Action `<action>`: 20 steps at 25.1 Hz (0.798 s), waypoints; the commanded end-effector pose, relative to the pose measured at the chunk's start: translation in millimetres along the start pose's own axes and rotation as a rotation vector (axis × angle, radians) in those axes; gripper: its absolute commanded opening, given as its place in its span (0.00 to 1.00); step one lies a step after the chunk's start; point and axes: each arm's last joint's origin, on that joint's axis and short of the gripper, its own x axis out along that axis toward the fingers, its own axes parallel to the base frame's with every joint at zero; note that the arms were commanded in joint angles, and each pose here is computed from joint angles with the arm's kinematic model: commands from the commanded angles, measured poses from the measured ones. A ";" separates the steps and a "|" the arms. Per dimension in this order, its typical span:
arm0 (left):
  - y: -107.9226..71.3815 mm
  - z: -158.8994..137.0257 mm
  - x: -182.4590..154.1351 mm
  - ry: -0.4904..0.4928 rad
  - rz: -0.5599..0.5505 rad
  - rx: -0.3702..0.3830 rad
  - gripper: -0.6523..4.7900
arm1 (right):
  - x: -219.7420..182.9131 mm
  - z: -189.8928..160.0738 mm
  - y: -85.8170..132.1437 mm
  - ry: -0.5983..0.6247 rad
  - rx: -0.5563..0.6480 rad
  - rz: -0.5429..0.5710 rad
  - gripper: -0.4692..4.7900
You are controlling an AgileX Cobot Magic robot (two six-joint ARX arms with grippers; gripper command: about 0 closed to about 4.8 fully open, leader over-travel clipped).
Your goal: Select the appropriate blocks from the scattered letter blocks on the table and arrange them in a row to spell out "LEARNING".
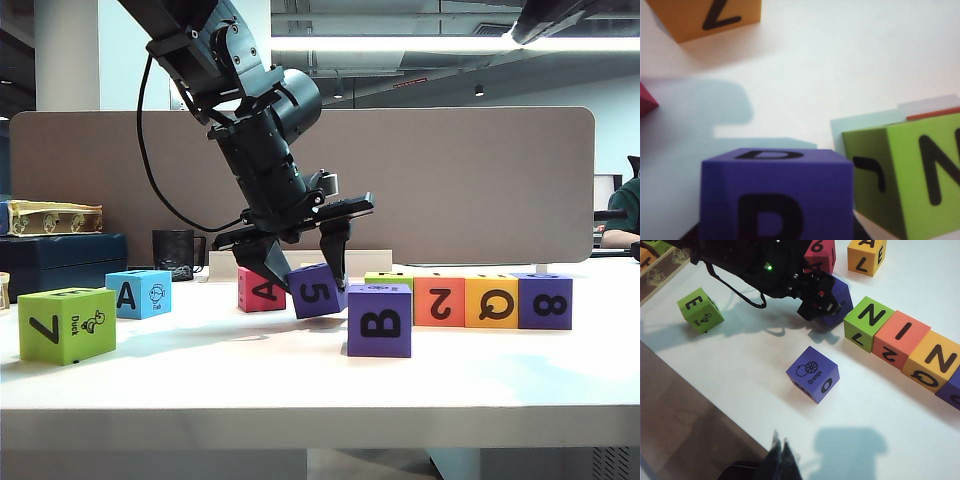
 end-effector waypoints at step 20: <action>-9.6 30.6 -25.8 -0.037 -0.015 0.056 0.88 | -0.5 -0.1 0.3 0.010 -0.001 0.001 0.09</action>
